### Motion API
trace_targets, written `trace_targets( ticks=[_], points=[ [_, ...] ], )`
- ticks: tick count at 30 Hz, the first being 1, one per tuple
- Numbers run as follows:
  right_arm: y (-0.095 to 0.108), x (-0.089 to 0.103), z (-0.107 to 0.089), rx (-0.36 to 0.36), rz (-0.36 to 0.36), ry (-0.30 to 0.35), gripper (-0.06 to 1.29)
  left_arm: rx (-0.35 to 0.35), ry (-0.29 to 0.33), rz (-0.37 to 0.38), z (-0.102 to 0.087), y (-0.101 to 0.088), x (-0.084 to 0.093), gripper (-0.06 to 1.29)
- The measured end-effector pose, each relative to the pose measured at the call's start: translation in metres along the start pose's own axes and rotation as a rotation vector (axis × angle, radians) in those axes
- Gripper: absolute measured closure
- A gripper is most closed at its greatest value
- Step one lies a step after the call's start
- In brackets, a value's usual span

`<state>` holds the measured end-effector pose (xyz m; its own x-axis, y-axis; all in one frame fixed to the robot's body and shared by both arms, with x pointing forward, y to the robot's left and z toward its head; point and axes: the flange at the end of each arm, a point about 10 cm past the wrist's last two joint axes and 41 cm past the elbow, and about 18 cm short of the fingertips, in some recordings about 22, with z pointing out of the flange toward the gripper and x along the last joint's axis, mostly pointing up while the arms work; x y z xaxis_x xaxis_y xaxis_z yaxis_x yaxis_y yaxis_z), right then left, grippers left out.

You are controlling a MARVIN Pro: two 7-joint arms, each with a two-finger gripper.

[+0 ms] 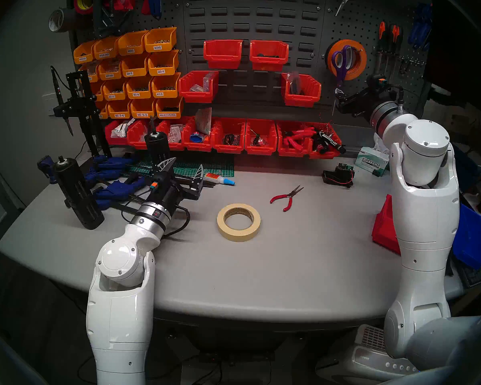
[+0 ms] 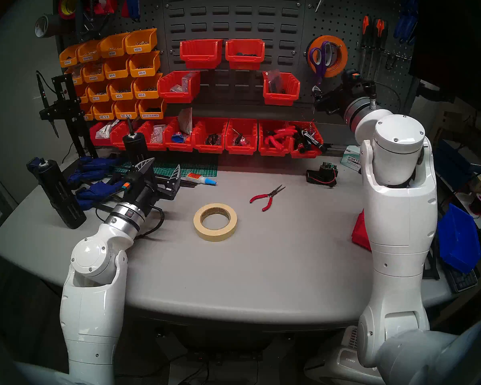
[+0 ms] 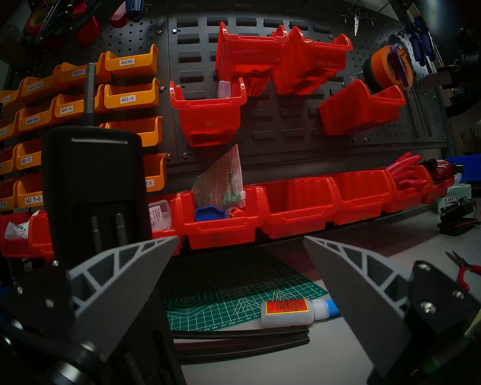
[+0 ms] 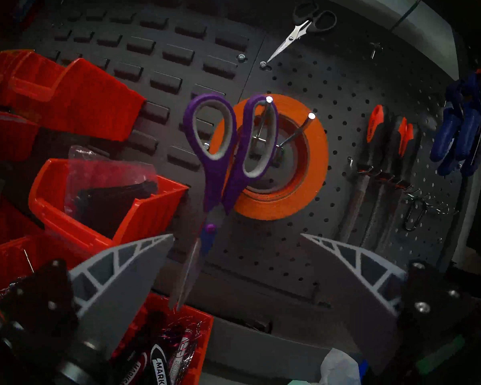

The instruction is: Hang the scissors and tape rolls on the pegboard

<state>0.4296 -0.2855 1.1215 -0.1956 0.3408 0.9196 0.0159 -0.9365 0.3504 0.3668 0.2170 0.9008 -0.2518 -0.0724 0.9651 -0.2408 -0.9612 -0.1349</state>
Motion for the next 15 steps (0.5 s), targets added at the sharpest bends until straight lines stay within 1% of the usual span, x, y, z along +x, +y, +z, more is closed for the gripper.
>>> trace_targets(
  ticks=[2, 3, 5, 9, 11, 15],
  points=[
    [-0.002, 0.002, -0.006, 0.022, 0.021, 0.008, 0.16, 0.0, 0.0, 0.0, 0.0, 0.0, 0.0, 0.0],
    [-0.002, 0.003, -0.009, 0.031, 0.03, 0.012, 0.09, 0.0, 0.0, 0.0, 0.0, 0.0, 0.0, 0.0],
    [-0.002, 0.005, -0.016, 0.052, 0.05, 0.021, 0.03, 0.0, 0.0, 0.0, 0.0, 0.0, 0.0, 0.0],
    [-0.001, 0.009, -0.029, 0.082, 0.067, 0.039, 0.02, 0.0, 0.0, 0.0, 0.0, 0.0, 0.0, 0.0],
    [-0.001, 0.011, -0.041, 0.108, 0.075, 0.054, 0.02, 0.0, 0.0, 0.0, 0.0, 0.0, 0.0, 0.0],
    [-0.003, 0.014, -0.057, 0.149, 0.079, 0.07, 0.02, 0.0, 0.0, 0.0, 0.0, 0.0, 0.0, 0.0]
  ],
)
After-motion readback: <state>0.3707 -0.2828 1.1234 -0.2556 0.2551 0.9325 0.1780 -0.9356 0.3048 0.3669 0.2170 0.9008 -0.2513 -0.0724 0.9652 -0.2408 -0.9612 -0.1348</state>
